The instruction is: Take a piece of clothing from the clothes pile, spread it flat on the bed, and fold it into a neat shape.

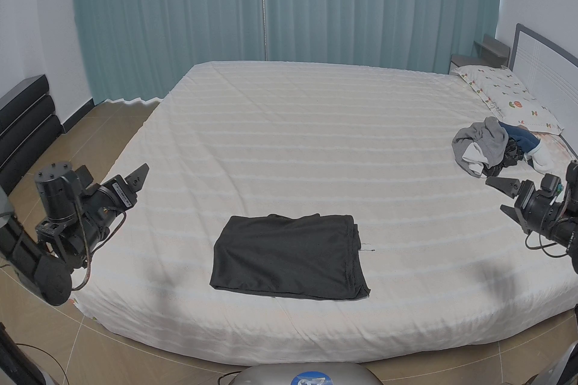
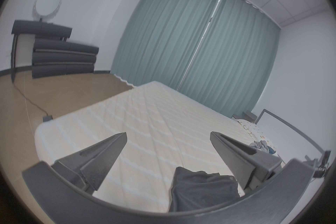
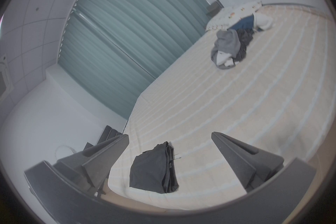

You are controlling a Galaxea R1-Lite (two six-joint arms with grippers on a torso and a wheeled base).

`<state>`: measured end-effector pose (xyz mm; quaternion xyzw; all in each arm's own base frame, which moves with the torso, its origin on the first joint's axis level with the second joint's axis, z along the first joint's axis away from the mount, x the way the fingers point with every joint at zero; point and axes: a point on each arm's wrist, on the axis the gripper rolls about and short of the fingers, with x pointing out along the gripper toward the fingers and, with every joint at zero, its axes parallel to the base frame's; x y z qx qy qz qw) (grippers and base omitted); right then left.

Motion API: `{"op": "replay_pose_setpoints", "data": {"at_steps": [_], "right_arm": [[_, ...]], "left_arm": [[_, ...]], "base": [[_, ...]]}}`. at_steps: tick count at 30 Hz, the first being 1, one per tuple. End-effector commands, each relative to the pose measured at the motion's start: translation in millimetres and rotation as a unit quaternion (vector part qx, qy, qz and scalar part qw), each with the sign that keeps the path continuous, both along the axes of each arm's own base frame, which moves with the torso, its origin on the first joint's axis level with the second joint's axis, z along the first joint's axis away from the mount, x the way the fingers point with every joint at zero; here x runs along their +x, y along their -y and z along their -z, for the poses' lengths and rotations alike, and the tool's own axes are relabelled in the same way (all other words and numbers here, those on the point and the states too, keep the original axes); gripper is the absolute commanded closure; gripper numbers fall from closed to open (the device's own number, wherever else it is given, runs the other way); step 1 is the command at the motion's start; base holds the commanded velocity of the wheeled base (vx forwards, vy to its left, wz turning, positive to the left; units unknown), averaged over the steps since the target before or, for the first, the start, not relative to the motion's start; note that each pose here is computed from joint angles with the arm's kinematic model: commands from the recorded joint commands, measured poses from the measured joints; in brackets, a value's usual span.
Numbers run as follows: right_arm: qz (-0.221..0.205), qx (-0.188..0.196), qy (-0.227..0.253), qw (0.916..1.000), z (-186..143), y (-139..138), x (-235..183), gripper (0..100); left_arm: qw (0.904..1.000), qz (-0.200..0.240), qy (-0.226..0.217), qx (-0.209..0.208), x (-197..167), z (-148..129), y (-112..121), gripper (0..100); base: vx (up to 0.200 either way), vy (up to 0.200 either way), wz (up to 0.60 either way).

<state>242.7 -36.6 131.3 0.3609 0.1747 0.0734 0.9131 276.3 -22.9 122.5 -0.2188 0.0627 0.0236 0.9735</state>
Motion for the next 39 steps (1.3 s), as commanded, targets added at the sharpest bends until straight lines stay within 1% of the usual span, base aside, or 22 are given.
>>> {"op": "replay_pose_setpoints", "data": {"at_steps": [1, 2, 3, 4, 5, 7, 9, 10, 13, 14, 15, 16, 19, 21, 24, 26, 29, 31, 33, 34, 38, 39], "right_arm": [[-0.014, -0.152, 0.166, 0.9742, -89, -35, -187, 0], [-0.016, -0.181, 0.185, 0.9658, -87, -38, -202, 0], [-0.017, -0.184, 0.187, 0.9648, -87, -39, -204, 0], [-0.02, -0.212, 0.211, 0.954, -84, -42, -221, 0], [-0.022, -0.224, 0.223, 0.9486, -82, -44, -231, 0], [-0.035, -0.236, 0.242, 0.9404, -77, -47, -249, 0], [-0.049, -0.239, 0.25, 0.9371, -73, -48, -258, 0], [-0.078, -0.239, 0.258, 0.9329, -65, -48, -271, 0], [-0.094, -0.235, 0.254, 0.9333, -56, -47, -281, 0], [-0.103, -0.234, 0.246, 0.9352, -46, -47, -290, 0], [-0.104, -0.234, 0.241, 0.9361, -40, -47, -294, 0], [-0.104, -0.239, 0.235, 0.9365, -33, -47, -299, 0], [-0.107, -0.256, 0.238, 0.9308, -18, -47, -308, 0], [-0.104, -0.268, 0.233, 0.9289, -7, -46, -310, 0], [-0.05, -0.283, 0.21, 0.9345, -3, -44, -307, 0], [-0.003, -0.303, 0.184, 0.9349, 3, -41, -302, 0], [0.018, -0.333, 0.163, 0.9283, 12, -40, -297, 0], [0.034, -0.347, 0.154, 0.9245, 18, -39, -293, 0], [0.047, -0.354, 0.155, 0.9212, 25, -38, -287, 0], [0.048, -0.357, 0.155, 0.9199, 28, -38, -284, 0], [0.054, -0.388, 0.178, 0.9027, 50, -38, -269, 0], [0.054, -0.388, 0.178, 0.9027, 50, -38, -269, 0]], "left_arm": [[0.9687, -0.025, 0.179, 0.171, -149, -72, -16, 0], [0.9613, -0.029, 0.191, 0.196, -166, -72, -18, 0], [0.9603, -0.029, 0.193, 0.199, -168, -73, -18, 0], [0.951, -0.034, 0.209, 0.225, -194, -72, -19, 0], [0.9477, -0.035, 0.211, 0.237, -207, -71, -20, 0], [0.9472, -0.032, 0.197, 0.251, -231, -65, -22, 0], [0.9486, -0.03, 0.188, 0.253, -246, -61, -23, 0], [0.9524, -0.022, 0.164, 0.256, -272, -52, -25, 0], [0.9553, -0.014, 0.144, 0.258, -295, -46, -27, 0], [0.9578, -0.005, 0.123, 0.26, -318, -39, -29, 0], [0.9588, 0.0, 0.107, 0.263, -325, -35, -30, 0], [0.9618, 0.005, 0.084, 0.261, -330, -33, -30, 0], [0.9648, 0.008, 0.082, 0.25, -331, -37, -30, 0], [0.9701, 0.008, 0.08, 0.229, -328, -32, -30, 0], [0.9705, 0.009, 0.069, 0.231, -323, -23, -29, 0], [0.9718, 0.005, 0.071, 0.225, -321, -21, -29, 0], [0.9736, -0.002, 0.071, 0.217, -322, -22, -29, 0], [0.9734, -0.028, 0.076, 0.214, -325, -25, -27, 0], [0.9694, -0.059, 0.078, 0.225, -327, -27, -24, 0], [0.9694, -0.059, 0.077, 0.225, -327, -27, -24, 0], [0.9725, -0.056, 0.067, 0.216, -325, -21, -24, 0], [0.9725, -0.056, 0.067, 0.216, -325, -21, -24, 0]], "base": [[0.0, 0.0, 0.0], [0.0, 0.0, 0.0], [0.0, 0.0, 0.0], [0.0, 0.0, 0.0], [0.0, 0.0, 0.0], [0.0, 0.0, 0.0], [0.0, 0.0, 0.0], [0.0, 0.0, 0.0], [0.0, 0.0, 0.0], [0.0, 0.0, 0.0], [0.0, 0.0, 0.0], [0.0, 0.0, 0.0], [0.0, 0.0, 0.0], [0.0, 0.0, 0.0], [0.0, 0.0, 0.0], [0.0, 0.0, 0.0], [0.0, 0.0, 0.0], [0.0, 0.0, 0.0], [0.0, 0.0, 0.0], [0.0, 0.0, 0.0], [0.0, 0.0, 0.0], [0.0, 0.0, 0.0]]}}
